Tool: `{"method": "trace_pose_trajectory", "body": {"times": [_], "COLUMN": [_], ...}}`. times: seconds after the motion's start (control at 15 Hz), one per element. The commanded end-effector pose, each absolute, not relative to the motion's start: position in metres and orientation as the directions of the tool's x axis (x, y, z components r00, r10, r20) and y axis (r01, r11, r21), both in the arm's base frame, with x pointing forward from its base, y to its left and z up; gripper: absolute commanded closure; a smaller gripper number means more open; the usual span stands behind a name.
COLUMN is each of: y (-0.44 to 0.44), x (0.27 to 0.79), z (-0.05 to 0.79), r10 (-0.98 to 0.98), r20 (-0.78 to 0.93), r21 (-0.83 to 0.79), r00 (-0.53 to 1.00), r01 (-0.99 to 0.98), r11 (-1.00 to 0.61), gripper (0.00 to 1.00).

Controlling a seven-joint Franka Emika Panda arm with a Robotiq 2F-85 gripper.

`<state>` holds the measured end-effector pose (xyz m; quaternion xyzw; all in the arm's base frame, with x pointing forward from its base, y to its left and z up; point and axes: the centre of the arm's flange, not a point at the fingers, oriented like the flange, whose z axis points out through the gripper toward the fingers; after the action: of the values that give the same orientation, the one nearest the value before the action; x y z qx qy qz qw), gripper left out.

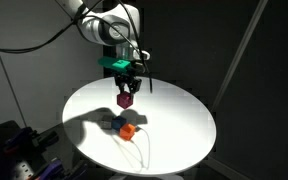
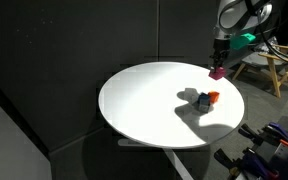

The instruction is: Put the pink block on top of the grey and blue blocks

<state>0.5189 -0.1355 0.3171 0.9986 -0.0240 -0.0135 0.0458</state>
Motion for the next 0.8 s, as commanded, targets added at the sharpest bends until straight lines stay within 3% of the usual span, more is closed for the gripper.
{"method": "trace_pose_trajectory", "body": {"times": [0.0, 0.73], "y": [-0.123, -0.108], "x": [0.506, 0.486], "z": [0.318, 0.279], "r10": [0.004, 0.118], "r20": [-0.019, -0.056], "r21": [0.104, 0.094], "r00": [1.000, 0.991], "r01": [0.006, 0.123], "r11": [-0.995, -0.988], "gripper": [0.69, 0.69]}}
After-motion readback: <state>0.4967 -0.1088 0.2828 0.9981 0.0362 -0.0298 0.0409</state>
